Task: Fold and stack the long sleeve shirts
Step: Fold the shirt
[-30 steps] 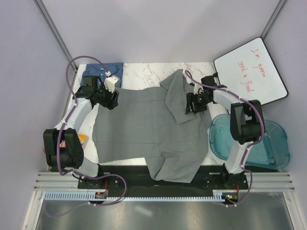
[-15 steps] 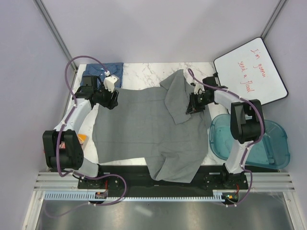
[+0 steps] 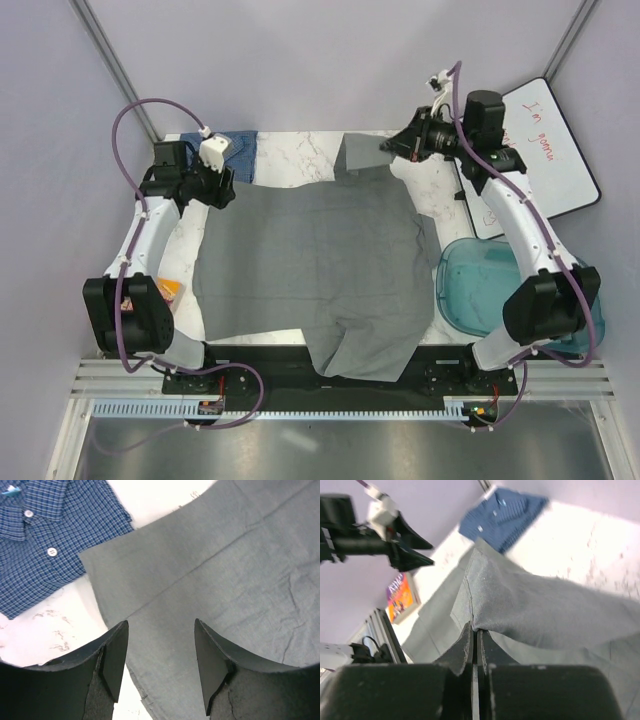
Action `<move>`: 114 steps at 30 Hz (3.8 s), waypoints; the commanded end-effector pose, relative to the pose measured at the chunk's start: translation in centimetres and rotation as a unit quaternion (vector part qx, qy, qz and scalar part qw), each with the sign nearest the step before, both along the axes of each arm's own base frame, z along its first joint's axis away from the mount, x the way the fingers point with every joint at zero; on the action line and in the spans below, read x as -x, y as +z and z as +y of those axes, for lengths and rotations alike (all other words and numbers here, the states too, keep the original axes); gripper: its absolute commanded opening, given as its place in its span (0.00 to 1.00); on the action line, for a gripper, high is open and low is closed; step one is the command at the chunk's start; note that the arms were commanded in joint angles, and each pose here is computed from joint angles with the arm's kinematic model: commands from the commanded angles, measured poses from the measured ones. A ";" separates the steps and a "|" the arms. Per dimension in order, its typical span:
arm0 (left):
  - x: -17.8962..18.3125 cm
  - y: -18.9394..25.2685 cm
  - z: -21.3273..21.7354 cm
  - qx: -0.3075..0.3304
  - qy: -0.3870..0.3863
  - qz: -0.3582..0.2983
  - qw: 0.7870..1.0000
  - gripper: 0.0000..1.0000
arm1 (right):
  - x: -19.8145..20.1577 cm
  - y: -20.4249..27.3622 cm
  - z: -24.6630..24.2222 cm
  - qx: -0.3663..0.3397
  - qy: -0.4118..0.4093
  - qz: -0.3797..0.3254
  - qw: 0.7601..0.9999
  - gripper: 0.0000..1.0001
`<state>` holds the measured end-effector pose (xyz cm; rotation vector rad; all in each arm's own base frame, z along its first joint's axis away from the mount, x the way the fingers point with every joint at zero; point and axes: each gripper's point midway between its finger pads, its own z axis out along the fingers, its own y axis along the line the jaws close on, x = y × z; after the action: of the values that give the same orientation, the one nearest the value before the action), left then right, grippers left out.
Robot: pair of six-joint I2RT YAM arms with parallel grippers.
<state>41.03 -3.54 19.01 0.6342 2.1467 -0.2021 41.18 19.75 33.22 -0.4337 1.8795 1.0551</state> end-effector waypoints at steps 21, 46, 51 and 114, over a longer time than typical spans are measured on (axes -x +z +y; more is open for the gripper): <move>-12.7 -2.3 2.2 -0.118 -0.206 -0.094 0.967 0.49 | 8.2 8.4 -0.5 -0.058 0.011 -0.091 0.994 0.00; -13.5 -10.8 4.1 -0.184 -0.267 -0.031 0.945 0.46 | 13.0 8.9 -0.9 -0.044 0.035 -0.090 0.994 0.00; -13.6 -11.0 4.1 -0.187 -0.271 -0.031 0.944 0.45 | 13.7 8.7 -1.0 -0.038 0.039 -0.093 0.994 0.00; 1.9 -9.5 2.0 -0.230 -0.387 -0.025 0.893 0.02 | 21.4 7.2 -2.4 -0.011 0.045 -0.088 0.995 0.00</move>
<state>40.33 -1.49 8.41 1.6629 1.8745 -0.1436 20.15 17.63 41.09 -0.5742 1.6925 1.0806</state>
